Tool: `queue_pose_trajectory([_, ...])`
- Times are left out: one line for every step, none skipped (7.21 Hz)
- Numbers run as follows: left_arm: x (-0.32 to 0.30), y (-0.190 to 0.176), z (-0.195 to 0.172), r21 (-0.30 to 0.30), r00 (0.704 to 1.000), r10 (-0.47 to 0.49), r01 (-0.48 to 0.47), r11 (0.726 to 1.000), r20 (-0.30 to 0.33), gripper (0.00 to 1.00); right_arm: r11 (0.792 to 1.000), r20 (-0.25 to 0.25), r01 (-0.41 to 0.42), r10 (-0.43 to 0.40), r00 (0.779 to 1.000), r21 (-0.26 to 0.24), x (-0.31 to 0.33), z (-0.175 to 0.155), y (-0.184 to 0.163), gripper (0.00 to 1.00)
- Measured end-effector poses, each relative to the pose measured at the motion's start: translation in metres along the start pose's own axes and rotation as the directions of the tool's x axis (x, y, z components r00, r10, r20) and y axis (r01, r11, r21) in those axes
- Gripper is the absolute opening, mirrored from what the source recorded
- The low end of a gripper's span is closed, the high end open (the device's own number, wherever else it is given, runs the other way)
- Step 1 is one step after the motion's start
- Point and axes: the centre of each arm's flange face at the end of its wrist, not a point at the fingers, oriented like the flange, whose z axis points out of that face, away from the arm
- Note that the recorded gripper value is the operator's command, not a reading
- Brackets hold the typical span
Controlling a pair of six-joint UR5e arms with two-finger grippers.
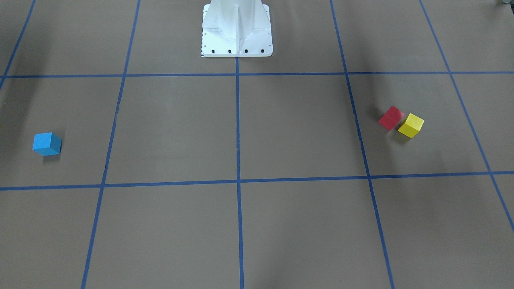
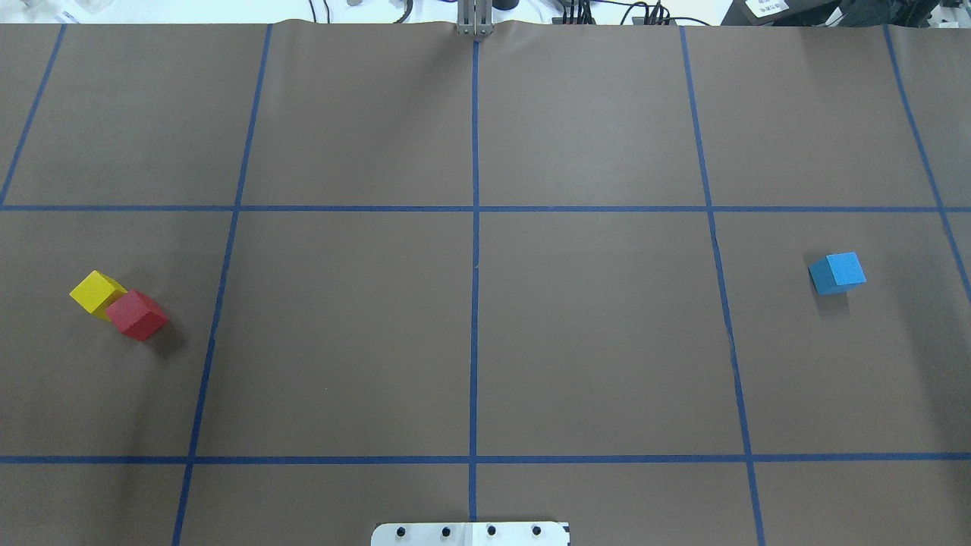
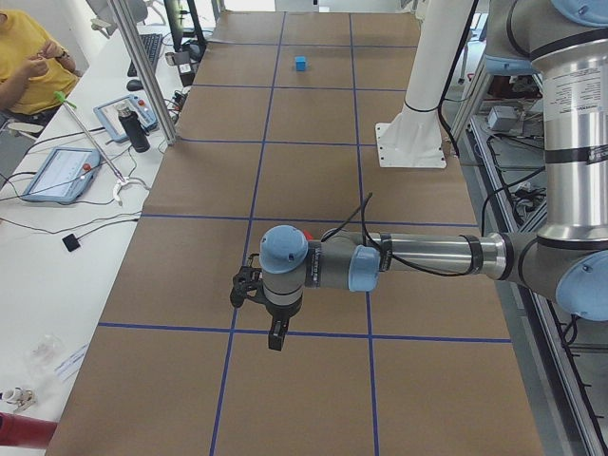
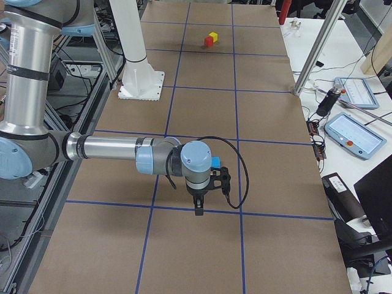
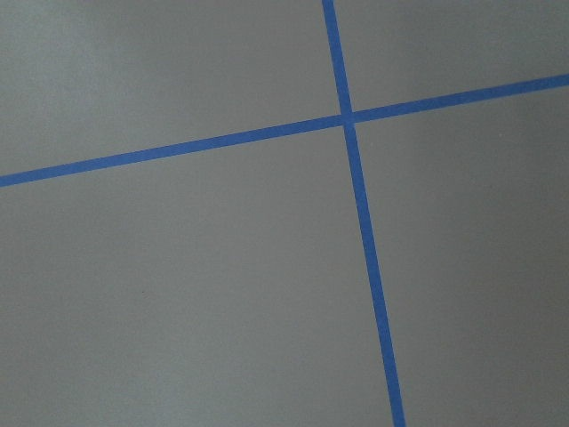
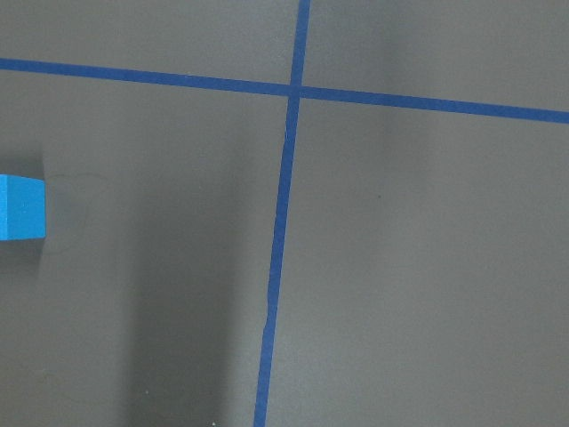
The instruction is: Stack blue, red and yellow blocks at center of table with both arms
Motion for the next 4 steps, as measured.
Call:
queue_pose_trajectory([0.0026,-0.0012,-0.0012,0.002,1.0,0.003,-0.003,1.0,0.0,1.0,1.0,0.0,0.002,-0.002,1.0,0.001,-0.0002,-0.0002,-0.0002,1.0])
queue_pose_trajectory([0.0064,-0.0028,-0.0032,0.005,1.0,0.007,-0.007,1.0,-0.001,1.0,1.0,-0.002,0.009,-0.009,1.0,0.009,-0.0005,-0.0009,-0.0006,1.0])
queue_pose_trajectory([0.0082,-0.0036,-0.0042,0.006,1.0,0.009,-0.009,1.0,0.0,1.0,1.0,-0.006,0.018,-0.018,1.0,0.018,-0.0006,-0.0013,-0.0007,1.0])
queue_pose_trajectory([0.0093,-0.0049,-0.0051,0.008,1.0,0.012,-0.012,1.0,0.003,1.0,1.0,-0.008,0.022,-0.022,1.0,0.022,-0.0003,-0.0012,-0.0008,1.0])
